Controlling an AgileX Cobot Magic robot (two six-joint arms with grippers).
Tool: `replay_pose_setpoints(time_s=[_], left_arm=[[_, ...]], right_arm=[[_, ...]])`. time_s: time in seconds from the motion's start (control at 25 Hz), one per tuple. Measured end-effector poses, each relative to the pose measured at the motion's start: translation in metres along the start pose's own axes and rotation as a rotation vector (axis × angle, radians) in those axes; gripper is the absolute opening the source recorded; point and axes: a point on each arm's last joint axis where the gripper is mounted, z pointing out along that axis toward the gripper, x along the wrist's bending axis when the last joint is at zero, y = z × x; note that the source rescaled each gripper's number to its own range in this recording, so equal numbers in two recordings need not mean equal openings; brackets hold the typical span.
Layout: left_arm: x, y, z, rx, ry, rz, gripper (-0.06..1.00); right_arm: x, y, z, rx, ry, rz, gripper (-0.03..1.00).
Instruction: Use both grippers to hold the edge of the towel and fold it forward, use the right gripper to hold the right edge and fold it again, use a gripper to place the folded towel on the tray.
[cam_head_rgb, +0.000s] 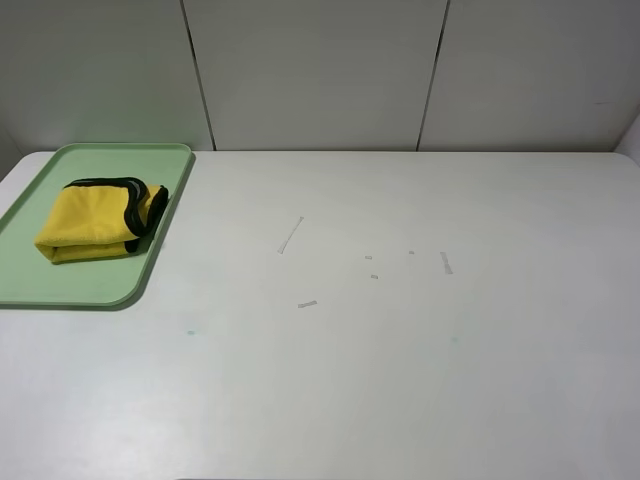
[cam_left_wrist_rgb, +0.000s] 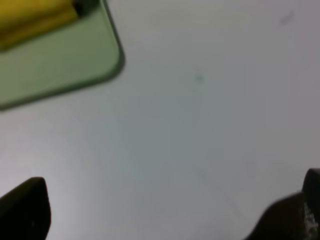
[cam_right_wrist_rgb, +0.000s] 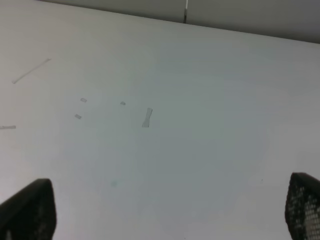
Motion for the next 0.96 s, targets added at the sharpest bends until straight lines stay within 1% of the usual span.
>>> replay_pose_setpoints(time_s=[0.08,0.12,0.96], left_arm=[[-0.0022,-0.007,-0.0077,-0.072,0.009,0.013,1.0],[-0.0029,-0.0088,-0.0096,-0.091,0.009,0.016,1.0],[-0.0034,-0.0099,-0.0106,-0.1,0.009,0.015,1.0]], right_arm=[[0.0,0.0,0.0,0.0,0.0,0.0,1.0],[0.0,0.0,0.0,0.0,0.0,0.0,1.0],[0.0002,0.0,0.0,0.0,0.003,0.002,1.0]])
